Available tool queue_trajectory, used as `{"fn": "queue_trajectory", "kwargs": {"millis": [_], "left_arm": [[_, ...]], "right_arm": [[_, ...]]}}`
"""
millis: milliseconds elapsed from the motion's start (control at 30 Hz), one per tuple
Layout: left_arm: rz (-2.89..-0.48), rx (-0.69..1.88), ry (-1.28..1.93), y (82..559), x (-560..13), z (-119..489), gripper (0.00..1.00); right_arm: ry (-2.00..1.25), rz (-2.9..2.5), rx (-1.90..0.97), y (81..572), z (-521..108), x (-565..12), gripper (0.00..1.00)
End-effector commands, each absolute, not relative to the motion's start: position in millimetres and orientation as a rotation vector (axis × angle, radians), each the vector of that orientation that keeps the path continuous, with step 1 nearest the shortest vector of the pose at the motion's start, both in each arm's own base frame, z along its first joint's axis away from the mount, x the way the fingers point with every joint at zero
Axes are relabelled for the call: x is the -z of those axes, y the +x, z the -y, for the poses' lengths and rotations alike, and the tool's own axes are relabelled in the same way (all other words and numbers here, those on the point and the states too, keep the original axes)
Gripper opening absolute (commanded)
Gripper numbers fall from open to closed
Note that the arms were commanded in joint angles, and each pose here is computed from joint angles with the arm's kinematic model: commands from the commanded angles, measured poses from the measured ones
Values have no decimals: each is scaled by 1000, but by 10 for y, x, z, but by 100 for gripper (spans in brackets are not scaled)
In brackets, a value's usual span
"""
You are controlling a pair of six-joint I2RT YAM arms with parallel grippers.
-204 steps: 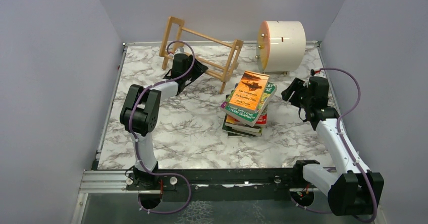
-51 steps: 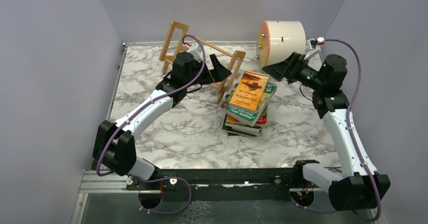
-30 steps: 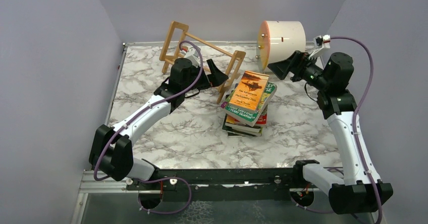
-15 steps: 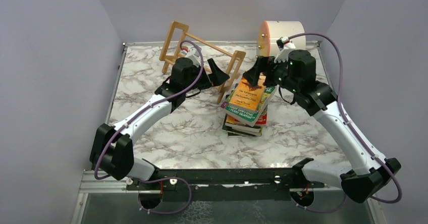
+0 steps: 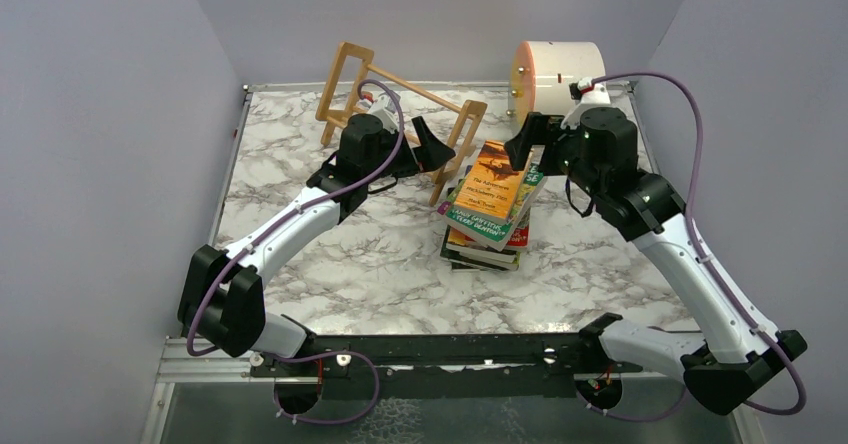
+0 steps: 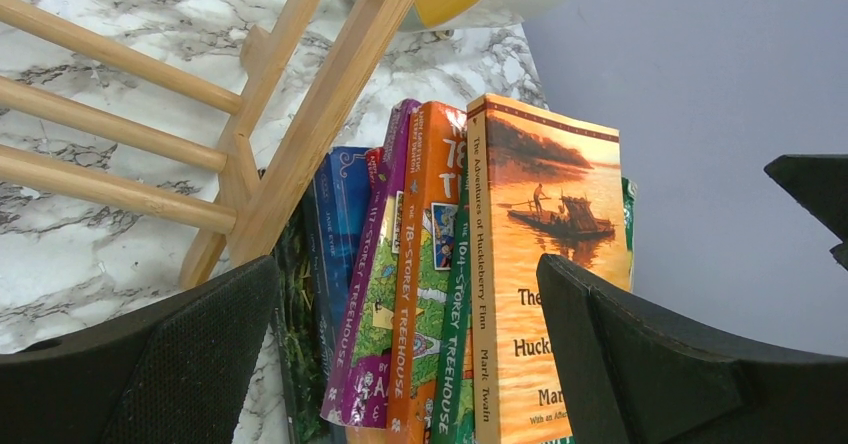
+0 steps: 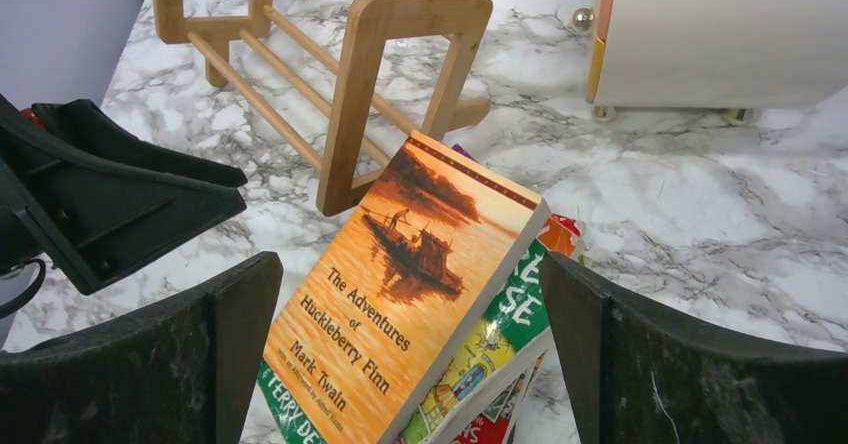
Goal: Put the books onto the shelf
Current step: Pick up the book from the center of the board.
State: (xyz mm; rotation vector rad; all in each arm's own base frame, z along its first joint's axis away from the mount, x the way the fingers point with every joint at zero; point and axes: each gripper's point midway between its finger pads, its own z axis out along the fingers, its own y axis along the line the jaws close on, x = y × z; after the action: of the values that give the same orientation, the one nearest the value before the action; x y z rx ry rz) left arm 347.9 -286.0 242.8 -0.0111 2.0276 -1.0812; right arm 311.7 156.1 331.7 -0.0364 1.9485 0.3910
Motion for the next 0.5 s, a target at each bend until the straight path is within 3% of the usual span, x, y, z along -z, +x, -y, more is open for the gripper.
{"fn": "queue_trajectory", "kwargs": {"millis": [0,467], "left_arm": [[-1972,1133,12,3431,-2679,2907,99],[-2006,1154,-7,3403,-2515,2958,99]], "right_arm": [[-40,-2002,-432,2962,-1578,-3160,100],[-77,-2085,-533,2870,-1759,-2807,100]]}}
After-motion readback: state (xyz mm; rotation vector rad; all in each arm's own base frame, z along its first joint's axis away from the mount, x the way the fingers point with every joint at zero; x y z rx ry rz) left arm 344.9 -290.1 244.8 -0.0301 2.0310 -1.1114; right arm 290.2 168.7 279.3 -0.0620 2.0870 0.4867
